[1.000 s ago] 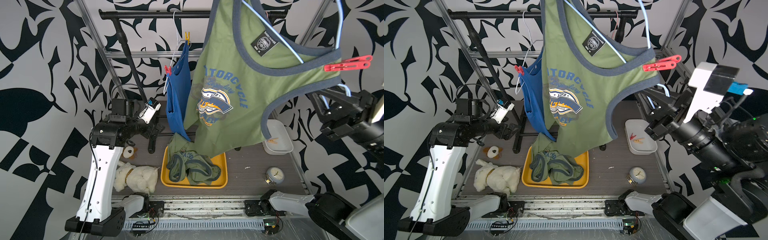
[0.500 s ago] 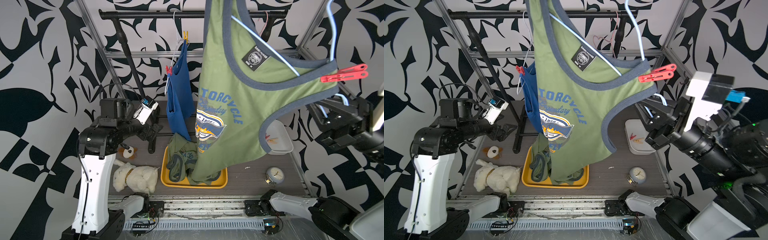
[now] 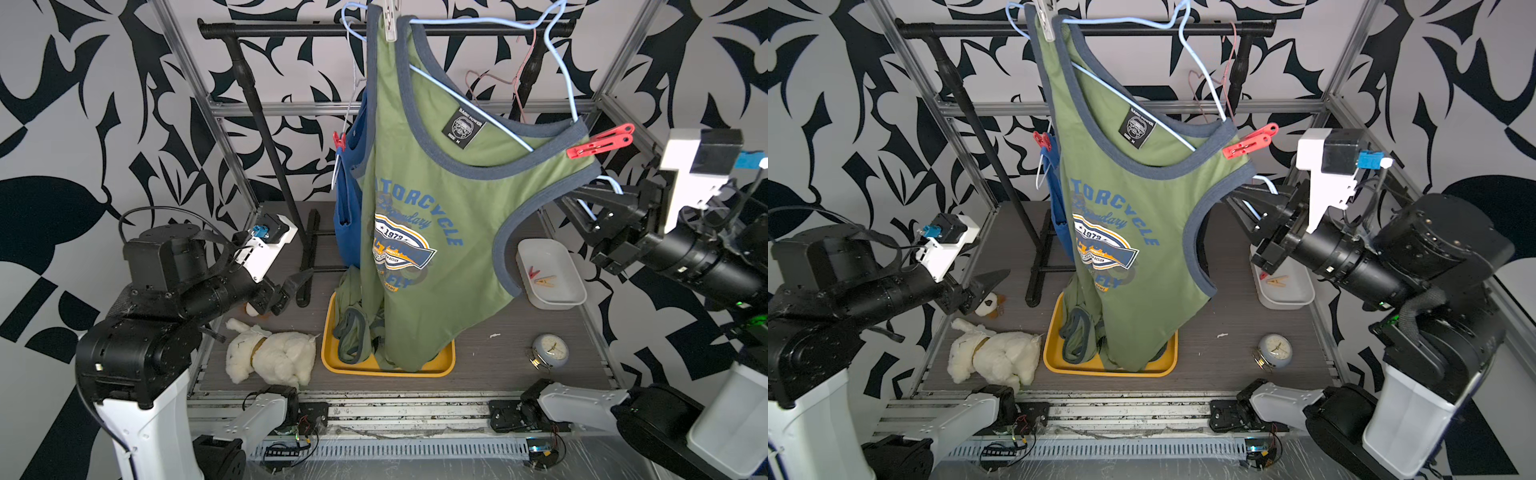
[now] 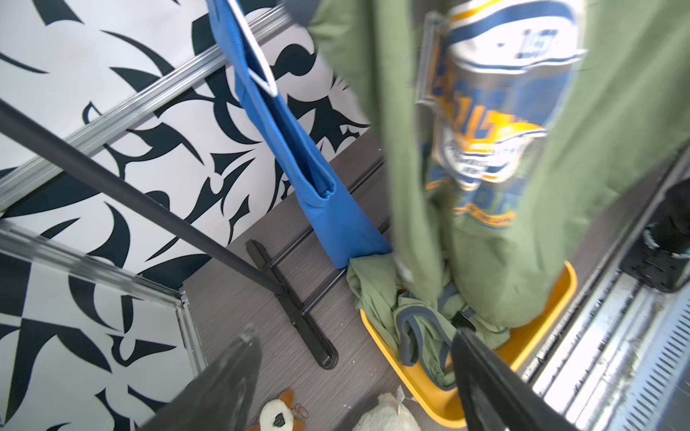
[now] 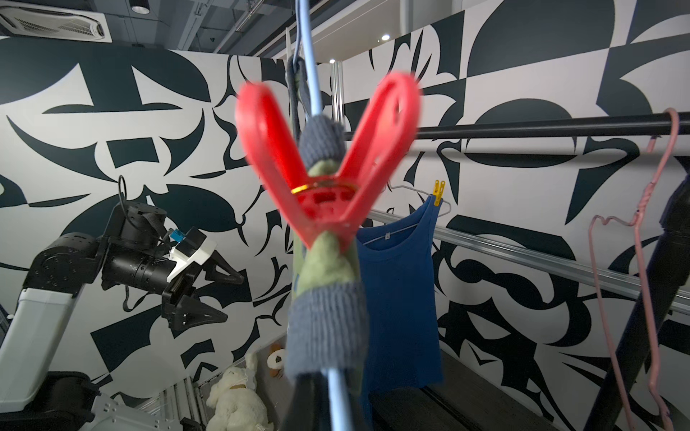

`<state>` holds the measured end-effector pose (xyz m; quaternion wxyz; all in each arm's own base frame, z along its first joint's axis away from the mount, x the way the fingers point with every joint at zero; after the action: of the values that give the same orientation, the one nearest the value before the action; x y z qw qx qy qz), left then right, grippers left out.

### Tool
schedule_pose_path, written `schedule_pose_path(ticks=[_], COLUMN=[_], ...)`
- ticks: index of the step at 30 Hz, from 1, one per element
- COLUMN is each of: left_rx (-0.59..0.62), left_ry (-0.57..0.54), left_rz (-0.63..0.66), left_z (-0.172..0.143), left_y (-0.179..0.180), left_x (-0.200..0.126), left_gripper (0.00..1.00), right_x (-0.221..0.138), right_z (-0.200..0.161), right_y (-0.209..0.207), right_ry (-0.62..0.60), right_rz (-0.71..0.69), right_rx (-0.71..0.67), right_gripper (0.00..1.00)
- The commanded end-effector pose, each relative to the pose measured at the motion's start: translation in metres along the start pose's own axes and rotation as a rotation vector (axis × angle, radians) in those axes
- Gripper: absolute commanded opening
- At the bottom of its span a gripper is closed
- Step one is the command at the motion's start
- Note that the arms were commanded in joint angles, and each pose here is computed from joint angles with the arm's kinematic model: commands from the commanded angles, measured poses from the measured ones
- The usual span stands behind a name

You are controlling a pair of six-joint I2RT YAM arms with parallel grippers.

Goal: Remove the clothespins securing tank tops to the hanger
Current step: Pick up the hanger from the clothesline.

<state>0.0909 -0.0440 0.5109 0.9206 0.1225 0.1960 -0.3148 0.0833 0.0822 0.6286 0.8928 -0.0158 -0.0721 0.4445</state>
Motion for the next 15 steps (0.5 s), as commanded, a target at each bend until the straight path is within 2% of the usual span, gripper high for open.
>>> schedule_pose_path(ticks=[1, 7, 15], left_rx=[0.015, 0.035, 0.036], left_ry=[0.005, -0.039, -0.126], left_rz=[-0.073, -0.084, -0.124], left_z=[-0.002, 0.007, 0.026], left_y=[-0.009, -0.012, -0.016], left_x=[-0.006, -0.016, -0.028], left_gripper=[0.84, 0.84, 0.84], right_x=[0.003, 0.014, 0.023], right_z=[0.017, 0.006, -0.009], right_y=[0.002, 0.003, 0.002], right_ry=[-0.124, -0.069, 0.001], right_rz=[0.039, 0.119, 0.158], right_rx=[-0.054, -0.056, -0.067], right_gripper=[0.00, 0.00, 0.00])
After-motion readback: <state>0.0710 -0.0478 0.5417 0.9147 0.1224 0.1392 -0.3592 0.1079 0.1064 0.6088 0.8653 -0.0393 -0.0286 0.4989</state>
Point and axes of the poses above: each gripper's point midway between its finger pads, its own x axis out along the fingers, its own y axis along the line the jaws close on, z = x × y, the point moved 10 cm from there along -x, back along the fingers, and after that the axes turned 11 degrees about -x, right-handed, at the moved point
